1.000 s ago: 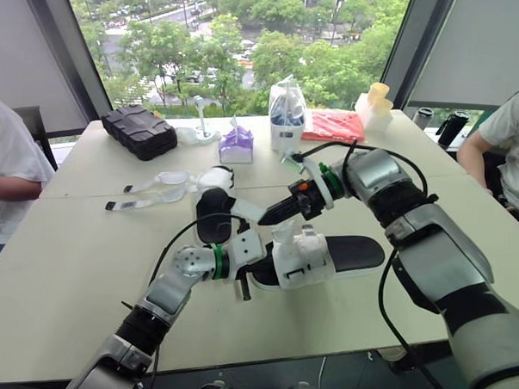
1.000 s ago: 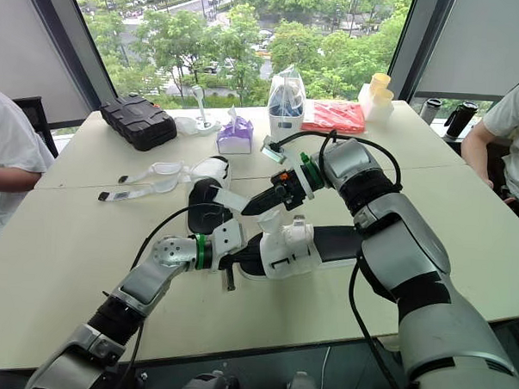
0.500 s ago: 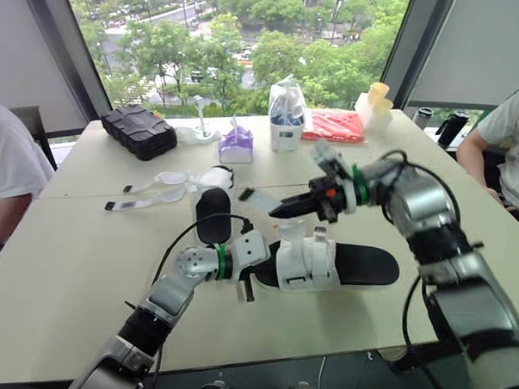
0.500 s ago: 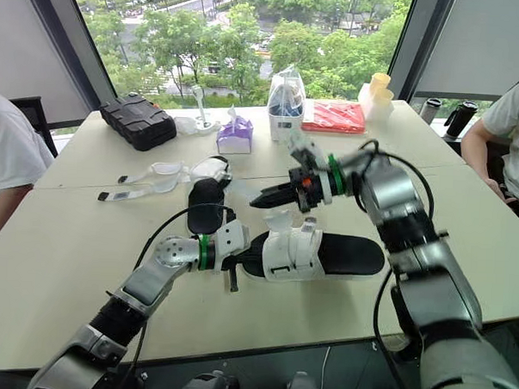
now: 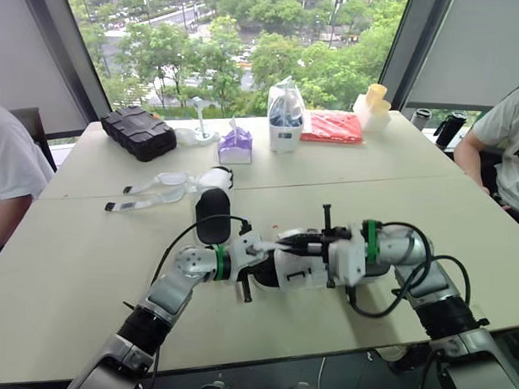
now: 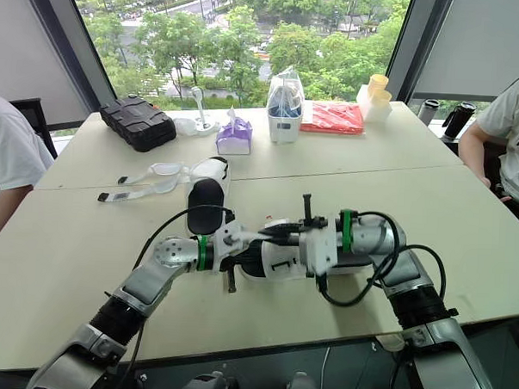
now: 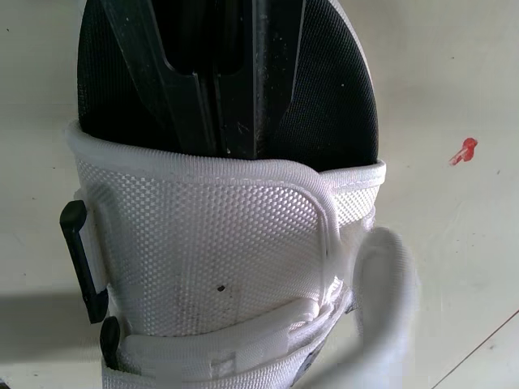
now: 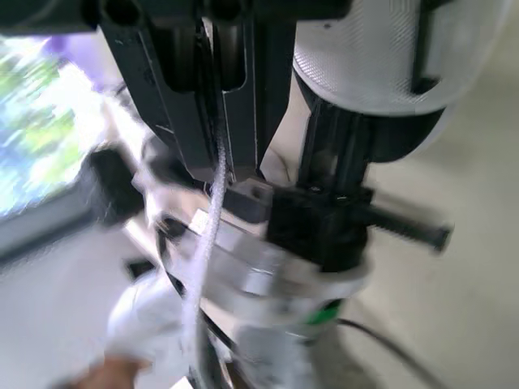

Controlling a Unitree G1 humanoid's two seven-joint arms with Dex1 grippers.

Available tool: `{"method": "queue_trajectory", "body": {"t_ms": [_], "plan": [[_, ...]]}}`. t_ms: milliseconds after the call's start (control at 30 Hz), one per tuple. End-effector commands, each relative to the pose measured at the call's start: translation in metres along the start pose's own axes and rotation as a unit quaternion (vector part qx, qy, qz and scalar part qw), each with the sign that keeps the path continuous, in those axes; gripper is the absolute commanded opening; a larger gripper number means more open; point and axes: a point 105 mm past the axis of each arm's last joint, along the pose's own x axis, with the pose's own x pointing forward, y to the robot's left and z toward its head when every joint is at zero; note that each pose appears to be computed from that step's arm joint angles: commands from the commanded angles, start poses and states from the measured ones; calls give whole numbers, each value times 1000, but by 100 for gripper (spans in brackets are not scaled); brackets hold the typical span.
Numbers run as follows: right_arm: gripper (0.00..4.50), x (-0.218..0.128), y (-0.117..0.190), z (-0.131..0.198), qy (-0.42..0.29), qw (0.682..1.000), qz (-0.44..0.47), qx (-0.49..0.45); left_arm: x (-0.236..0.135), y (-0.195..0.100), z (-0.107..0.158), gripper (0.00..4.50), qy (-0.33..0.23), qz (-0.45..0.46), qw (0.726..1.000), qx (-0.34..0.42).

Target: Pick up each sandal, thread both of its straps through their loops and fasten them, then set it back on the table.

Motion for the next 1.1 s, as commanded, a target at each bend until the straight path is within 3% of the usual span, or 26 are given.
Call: {"method": "queue_trajectory", "body": {"t_ms": [33,300,433,633,833,933,1000,1100], "plan": [[4,-2,8,10,-33,998,3,-55,1,-7,-11,0,19,-18,1000,-9],[4,6,22,14,-76,992,16,-103,0,-7,-11,0,21,-20,1000,-8],[136,7,35,10,-79,991,63,-85,-1,-8,-11,0,23,-20,999,-8],[445,-9,37,0,-32,987,147,-47,-2,-8,-12,0,24,-19,999,-9],[448,-46,24,-2,35,976,215,9,0,-8,-12,0,22,-17,1000,-10],[448,-66,16,-5,81,968,216,98,2,-8,-11,0,20,-16,1000,-10],[448,-79,16,-3,102,953,204,199,4,-8,-10,0,18,-17,1000,-10],[448,-92,23,9,115,880,192,420,5,-8,-8,0,15,-18,1000,-9]]}}
